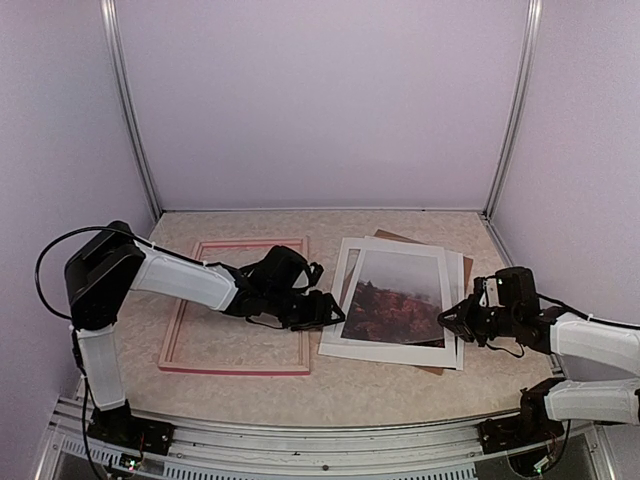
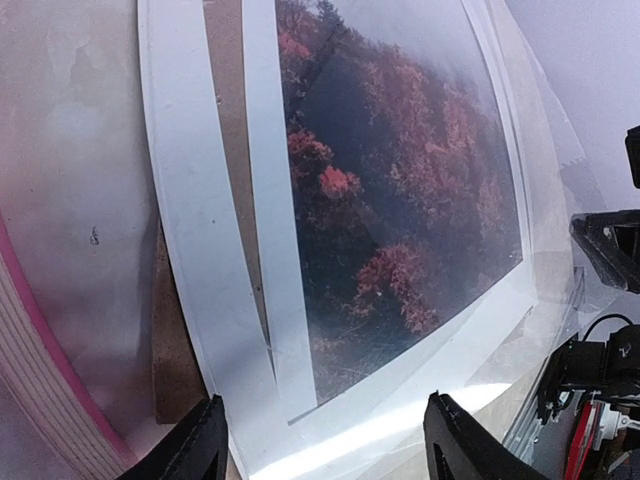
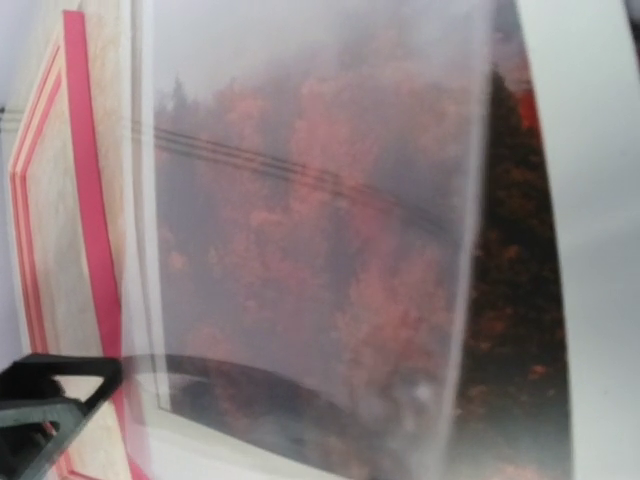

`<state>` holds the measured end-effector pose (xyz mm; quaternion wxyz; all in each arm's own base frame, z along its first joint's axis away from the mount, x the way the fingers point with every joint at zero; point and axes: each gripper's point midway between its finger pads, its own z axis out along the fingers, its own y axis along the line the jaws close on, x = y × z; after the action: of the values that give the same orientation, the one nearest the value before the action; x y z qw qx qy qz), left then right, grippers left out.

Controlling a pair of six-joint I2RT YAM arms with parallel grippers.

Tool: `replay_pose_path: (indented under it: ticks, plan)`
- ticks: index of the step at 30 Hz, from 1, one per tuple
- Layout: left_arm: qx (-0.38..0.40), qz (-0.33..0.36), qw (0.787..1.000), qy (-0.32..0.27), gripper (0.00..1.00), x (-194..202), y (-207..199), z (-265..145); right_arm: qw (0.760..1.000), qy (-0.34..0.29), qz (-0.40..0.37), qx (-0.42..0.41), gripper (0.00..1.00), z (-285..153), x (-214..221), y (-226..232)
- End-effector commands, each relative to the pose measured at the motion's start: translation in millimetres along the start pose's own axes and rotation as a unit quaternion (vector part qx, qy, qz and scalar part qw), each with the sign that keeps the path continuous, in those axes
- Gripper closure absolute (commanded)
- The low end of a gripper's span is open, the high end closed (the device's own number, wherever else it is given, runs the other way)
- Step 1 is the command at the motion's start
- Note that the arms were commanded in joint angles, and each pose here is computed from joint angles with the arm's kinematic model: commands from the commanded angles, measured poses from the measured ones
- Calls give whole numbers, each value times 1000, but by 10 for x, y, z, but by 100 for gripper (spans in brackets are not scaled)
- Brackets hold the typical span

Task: Put the photo into the frame
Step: Pick up the glass panel from the mat board.

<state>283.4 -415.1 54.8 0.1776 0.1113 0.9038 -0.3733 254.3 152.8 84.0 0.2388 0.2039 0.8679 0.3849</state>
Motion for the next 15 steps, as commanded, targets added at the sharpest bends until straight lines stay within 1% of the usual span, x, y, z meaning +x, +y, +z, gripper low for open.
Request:
replay_pose_path:
  ticks: [1,3,4,7,10,13,15]
  plan:
    - [15,31,999,-30,34,-155,-193,-141,1000,-13,-13,8,89,-47,-75,49]
    - [12,38,998,-41,33,-218,-210,-201,1000,-16,-19,10,99,-60,-97,69]
    - [10,42,998,-48,32,-260,-223,-239,1000,-16,-24,10,100,-67,-107,87]
    - [-4,54,996,-69,28,-379,-230,-366,998,-20,-54,-4,100,-108,-172,240]
    - [-31,65,993,-95,24,-542,-172,-531,994,-29,-94,-41,100,-195,-260,527]
    - [-79,65,988,-119,21,-703,16,-781,989,-39,-124,-68,100,-304,-336,774]
    - [-122,59,981,-136,19,-823,228,-958,985,-47,-141,-91,100,-391,-379,952]
